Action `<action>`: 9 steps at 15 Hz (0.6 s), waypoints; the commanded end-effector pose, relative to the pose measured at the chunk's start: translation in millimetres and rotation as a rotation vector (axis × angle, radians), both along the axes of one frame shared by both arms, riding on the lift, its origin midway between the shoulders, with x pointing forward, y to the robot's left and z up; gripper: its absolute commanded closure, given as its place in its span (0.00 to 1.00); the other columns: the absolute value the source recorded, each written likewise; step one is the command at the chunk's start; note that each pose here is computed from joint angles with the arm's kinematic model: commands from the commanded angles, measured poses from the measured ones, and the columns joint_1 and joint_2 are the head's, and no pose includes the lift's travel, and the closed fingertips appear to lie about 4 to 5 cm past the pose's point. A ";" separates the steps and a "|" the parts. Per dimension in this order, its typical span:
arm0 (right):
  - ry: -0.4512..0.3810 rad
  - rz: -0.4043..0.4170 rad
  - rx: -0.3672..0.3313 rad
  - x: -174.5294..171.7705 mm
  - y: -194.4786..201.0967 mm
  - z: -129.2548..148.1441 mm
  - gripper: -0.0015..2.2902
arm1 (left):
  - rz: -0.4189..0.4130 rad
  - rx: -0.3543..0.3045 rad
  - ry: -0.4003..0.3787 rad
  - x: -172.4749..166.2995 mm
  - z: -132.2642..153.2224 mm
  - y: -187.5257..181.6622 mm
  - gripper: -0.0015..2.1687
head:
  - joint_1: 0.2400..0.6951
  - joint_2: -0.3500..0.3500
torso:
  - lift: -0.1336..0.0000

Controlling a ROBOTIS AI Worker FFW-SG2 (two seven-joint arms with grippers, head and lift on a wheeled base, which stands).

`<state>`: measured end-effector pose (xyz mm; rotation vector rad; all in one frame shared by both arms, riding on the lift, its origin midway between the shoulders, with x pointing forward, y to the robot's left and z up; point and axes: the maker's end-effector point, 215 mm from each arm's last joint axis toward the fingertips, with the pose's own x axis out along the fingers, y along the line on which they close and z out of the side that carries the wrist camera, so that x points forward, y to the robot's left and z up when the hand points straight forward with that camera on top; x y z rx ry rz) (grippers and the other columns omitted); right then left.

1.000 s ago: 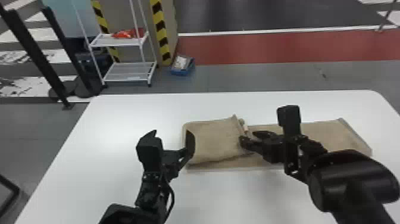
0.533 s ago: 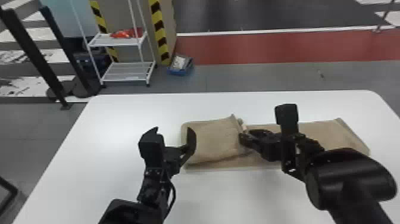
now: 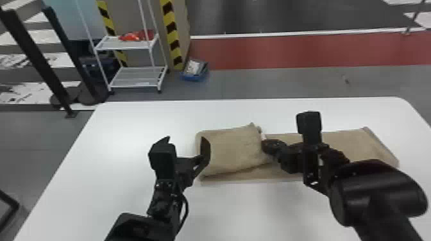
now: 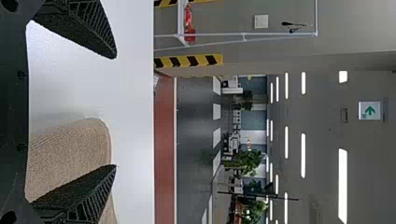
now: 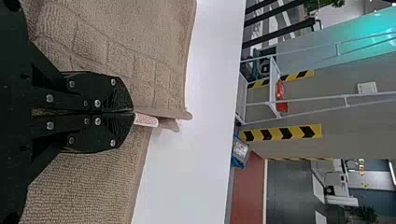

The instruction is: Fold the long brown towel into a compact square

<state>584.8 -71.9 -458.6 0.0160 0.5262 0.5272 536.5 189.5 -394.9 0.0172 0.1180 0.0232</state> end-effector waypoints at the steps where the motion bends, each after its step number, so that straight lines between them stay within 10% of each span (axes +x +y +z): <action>1: -0.023 -0.003 0.020 -3.6 0.6 11.0 0.49 | 0.003 0.001 -0.001 1.9 0.4 1.7 0.02 | 1.00 0.66 | 0.11; 5: -0.102 -0.047 0.051 -13.4 -23.6 59.7 0.49 | 0.014 -0.003 -0.008 5.0 2.8 8.5 0.02 | 1.00 0.66 | 0.11; 9: -0.171 -0.202 0.025 -29.8 -127.7 112.2 0.49 | 0.023 -0.010 -0.012 4.5 3.8 18.3 0.02 | 1.00 0.62 | 0.11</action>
